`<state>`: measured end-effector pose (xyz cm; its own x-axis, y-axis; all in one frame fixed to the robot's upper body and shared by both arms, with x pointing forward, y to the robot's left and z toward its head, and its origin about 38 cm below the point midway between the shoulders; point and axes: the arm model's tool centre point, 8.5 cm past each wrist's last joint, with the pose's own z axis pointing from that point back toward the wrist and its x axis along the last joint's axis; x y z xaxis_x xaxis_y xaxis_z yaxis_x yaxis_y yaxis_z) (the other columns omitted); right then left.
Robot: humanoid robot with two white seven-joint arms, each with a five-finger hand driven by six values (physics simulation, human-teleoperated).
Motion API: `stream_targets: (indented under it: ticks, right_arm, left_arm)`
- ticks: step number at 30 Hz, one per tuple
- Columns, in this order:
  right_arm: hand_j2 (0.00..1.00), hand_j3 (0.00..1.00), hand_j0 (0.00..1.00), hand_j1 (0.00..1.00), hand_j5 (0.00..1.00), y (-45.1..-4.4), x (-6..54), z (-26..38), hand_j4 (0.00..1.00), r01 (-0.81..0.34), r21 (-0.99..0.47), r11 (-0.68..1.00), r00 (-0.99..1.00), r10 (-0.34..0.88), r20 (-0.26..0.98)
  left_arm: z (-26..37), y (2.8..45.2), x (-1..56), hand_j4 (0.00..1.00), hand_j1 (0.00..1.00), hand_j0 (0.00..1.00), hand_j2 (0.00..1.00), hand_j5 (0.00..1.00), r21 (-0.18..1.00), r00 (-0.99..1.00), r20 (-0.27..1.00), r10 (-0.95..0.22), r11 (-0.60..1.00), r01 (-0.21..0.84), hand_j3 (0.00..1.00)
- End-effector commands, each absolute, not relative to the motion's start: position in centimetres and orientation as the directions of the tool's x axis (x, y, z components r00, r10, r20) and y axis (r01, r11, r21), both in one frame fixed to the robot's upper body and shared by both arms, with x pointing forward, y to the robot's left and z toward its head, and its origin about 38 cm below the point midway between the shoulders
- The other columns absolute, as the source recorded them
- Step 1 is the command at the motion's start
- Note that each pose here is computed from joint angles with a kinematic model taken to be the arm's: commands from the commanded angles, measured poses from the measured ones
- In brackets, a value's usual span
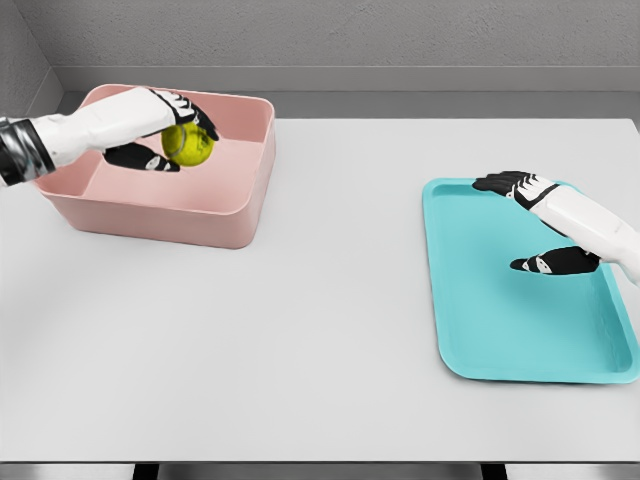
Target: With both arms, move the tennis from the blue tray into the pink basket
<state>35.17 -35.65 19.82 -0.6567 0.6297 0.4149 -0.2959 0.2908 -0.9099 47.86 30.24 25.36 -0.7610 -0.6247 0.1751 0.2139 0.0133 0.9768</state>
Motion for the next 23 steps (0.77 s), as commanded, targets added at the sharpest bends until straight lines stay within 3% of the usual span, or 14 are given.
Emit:
stream_targets:
  ticks: [1,11,17,23]
  right_arm:
    - [1.00,1.00,1.00,1.00,1.00,-35.7,35.2,19.9,1.00,-0.295,-0.907,0.299,-0.656,0.627,0.420]
    - [1.00,1.00,1.00,1.00,1.00,-35.7,35.2,19.9,1.00,-0.297,-0.907,0.298,-0.655,0.628,0.421]
    - [1.00,1.00,1.00,1.00,1.00,-35.7,35.1,19.7,1.00,-0.299,-0.906,0.299,-0.653,0.628,0.423]
    - [1.00,1.00,1.00,1.00,1.00,-35.7,35.1,19.7,1.00,-0.301,-0.906,0.299,-0.653,0.628,0.424]
  left_arm:
    - [25.6,30.9,48.1,1.00,1.00,1.00,1.00,1.00,0.977,-0.747,0.184,-0.639,0.037,0.209,1.00]
    - [26.9,31.4,47.1,1.00,1.00,1.00,1.00,1.00,0.983,-0.760,0.160,-0.630,0.032,0.180,1.00]
    - [25.9,37.5,45.4,1.00,1.00,1.00,1.00,1.00,0.976,-0.671,0.150,-0.726,0.001,0.217,1.00]
    - [26.5,39.5,45.0,1.00,1.00,1.00,1.00,1.00,0.977,-0.640,0.135,-0.756,-0.005,0.213,1.00]
